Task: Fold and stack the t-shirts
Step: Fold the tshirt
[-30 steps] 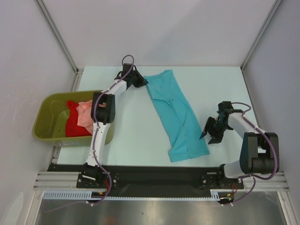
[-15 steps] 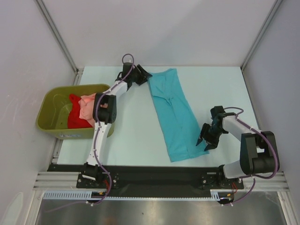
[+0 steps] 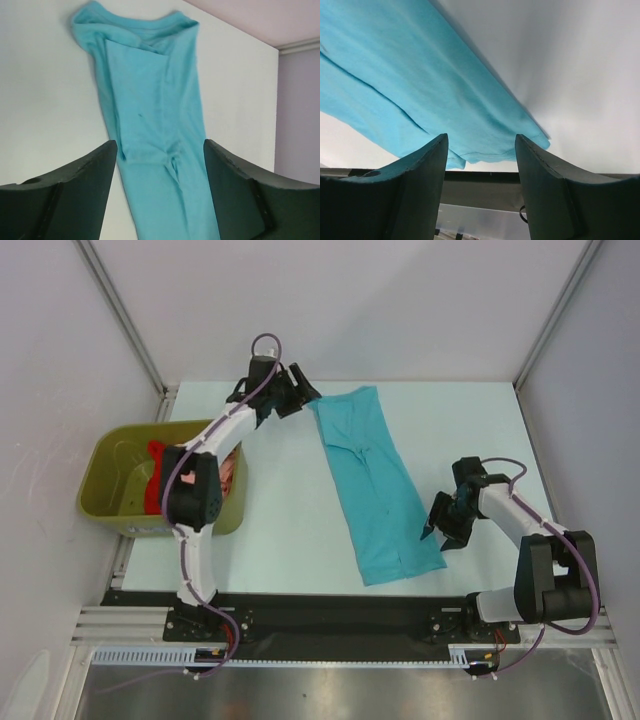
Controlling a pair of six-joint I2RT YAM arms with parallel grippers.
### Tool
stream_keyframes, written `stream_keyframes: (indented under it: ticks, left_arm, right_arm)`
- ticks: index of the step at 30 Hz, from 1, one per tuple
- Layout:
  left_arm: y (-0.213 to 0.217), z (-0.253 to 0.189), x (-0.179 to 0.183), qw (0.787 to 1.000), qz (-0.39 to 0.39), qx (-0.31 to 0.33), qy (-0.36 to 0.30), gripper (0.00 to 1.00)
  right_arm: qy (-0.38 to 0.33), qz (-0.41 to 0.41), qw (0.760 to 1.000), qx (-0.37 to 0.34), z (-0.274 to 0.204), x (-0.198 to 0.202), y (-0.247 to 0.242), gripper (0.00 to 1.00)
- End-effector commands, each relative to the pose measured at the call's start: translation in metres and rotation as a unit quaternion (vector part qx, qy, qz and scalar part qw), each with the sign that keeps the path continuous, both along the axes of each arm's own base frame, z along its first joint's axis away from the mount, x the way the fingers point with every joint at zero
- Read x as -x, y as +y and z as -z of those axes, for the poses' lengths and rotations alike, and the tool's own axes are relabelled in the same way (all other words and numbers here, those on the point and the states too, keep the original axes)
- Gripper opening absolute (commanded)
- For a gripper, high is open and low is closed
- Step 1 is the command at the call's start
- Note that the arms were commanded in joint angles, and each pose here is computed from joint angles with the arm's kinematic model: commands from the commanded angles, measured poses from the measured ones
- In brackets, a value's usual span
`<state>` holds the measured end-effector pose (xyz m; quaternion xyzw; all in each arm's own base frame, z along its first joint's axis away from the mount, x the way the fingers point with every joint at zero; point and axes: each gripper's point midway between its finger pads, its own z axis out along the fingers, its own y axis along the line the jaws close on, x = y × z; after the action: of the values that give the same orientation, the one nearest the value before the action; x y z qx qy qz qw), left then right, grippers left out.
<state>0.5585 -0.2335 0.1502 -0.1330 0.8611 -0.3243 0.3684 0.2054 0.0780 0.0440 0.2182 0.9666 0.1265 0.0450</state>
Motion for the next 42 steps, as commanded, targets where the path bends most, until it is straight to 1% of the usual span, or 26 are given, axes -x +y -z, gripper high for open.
stream_keyframes:
  ticks: [1,2,3,4,5,6,7,8,9,10,11,12,13,14,15,16,17,18,22,24,26,30,37,42]
  left_arm:
    - [-0.019,-0.069,0.046,0.997,0.041,-0.029,-0.051,0.75]
    - [-0.021,-0.059,0.064,0.997,0.05,-0.047,-0.029,0.73]
    - [-0.036,-0.077,0.088,0.995,0.075,-0.054,-0.043,0.71]
    - [-0.043,-0.077,0.104,0.993,0.089,-0.063,-0.041,0.7]
    - [-0.046,-0.059,0.13,0.991,0.105,-0.081,-0.016,0.68]
    - [-0.066,-0.054,0.159,0.986,0.135,-0.095,-0.017,0.67]
    - [-0.067,-0.048,0.191,0.982,0.155,-0.104,-0.006,0.65]
    - [-0.072,-0.042,0.212,0.979,0.172,-0.113,0.002,0.61]
    - [-0.089,-0.035,0.244,0.972,0.2,-0.125,0.007,0.59]
    - [-0.085,-0.023,0.272,0.967,0.217,-0.135,0.02,0.58]
    - [-0.088,-0.015,0.289,0.963,0.229,-0.141,0.027,0.54]
    - [-0.098,-0.009,0.316,0.958,0.25,-0.138,0.038,0.52]
    - [-0.096,0.009,0.338,0.953,0.263,-0.14,0.062,0.5]
    - [-0.098,0.016,0.353,0.952,0.264,-0.132,0.083,0.47]
    - [-0.105,0.024,0.376,0.944,0.284,-0.137,0.094,0.45]
    - [-0.106,0.031,0.387,0.942,0.286,-0.145,0.101,0.45]
    - [-0.106,0.041,0.398,0.937,0.292,-0.153,0.111,0.45]
    - [-0.11,0.046,0.413,0.935,0.296,-0.15,0.126,0.44]
    - [-0.111,0.07,0.434,0.932,0.29,-0.13,0.173,0.42]
    - [-0.114,0.081,0.445,0.93,0.292,-0.108,0.196,0.46]
    - [-0.118,0.086,0.452,0.93,0.296,-0.092,0.199,0.49]
    - [-0.127,0.098,0.463,0.925,0.298,-0.081,0.223,0.5]
    - [-0.138,0.109,0.455,0.93,0.274,-0.075,0.233,0.51]
    - [-0.141,0.122,0.455,0.928,0.249,-0.071,0.267,0.57]
  right_arm:
    - [-0.003,0.019,0.999,0.026,-0.007,-0.003,-0.009,0.62]
    - [-0.001,0.02,0.999,0.032,-0.006,-0.002,-0.011,0.61]
    - [0.001,0.024,0.999,0.045,-0.004,-0.001,-0.016,0.61]
    - [0.002,0.023,0.999,0.048,-0.003,0.0,-0.017,0.61]
    - [0.002,0.022,0.998,0.05,-0.002,0.001,-0.018,0.61]
    - [0.005,0.023,0.998,0.055,0.0,0.003,-0.02,0.61]
    - [0.006,0.023,0.998,0.059,0.001,0.004,-0.022,0.61]
    - [0.005,0.025,0.998,0.061,0.0,0.005,-0.024,0.6]
    - [0.005,0.028,0.998,0.065,0.001,0.006,-0.026,0.59]
    - [0.005,0.029,0.997,0.067,0.001,0.008,-0.027,0.58]
    - [0.0,0.033,0.997,0.069,0.0,0.007,-0.029,0.57]
    - [-0.001,0.032,0.997,0.069,0.0,0.007,-0.03,0.56]
    - [0.0,0.031,0.997,0.068,0.0,0.008,-0.03,0.54]
    - [0.004,0.03,0.997,0.068,0.002,0.008,-0.03,0.52]
    - [0.008,0.029,0.997,0.066,0.004,0.008,-0.029,0.52]
    - [0.012,0.025,0.998,0.064,0.005,0.008,-0.029,0.5]
    - [0.012,0.024,0.998,0.061,0.006,0.007,-0.028,0.42]
    - [0.02,0.022,0.998,0.055,0.009,0.009,-0.026,0.39]
    - [0.018,0.017,0.998,0.052,0.01,0.008,-0.024,0.37]
    - [0.017,0.016,0.998,0.05,0.01,0.008,-0.023,0.4]
    - [0.018,0.016,0.998,0.05,0.01,0.009,-0.023,0.42]
    - [0.015,0.02,0.998,0.051,0.009,0.008,-0.024,0.43]
    - [0.009,0.021,0.999,0.049,0.005,0.008,-0.023,0.43]
    - [0.004,0.02,0.999,0.048,0.003,0.009,-0.022,0.43]
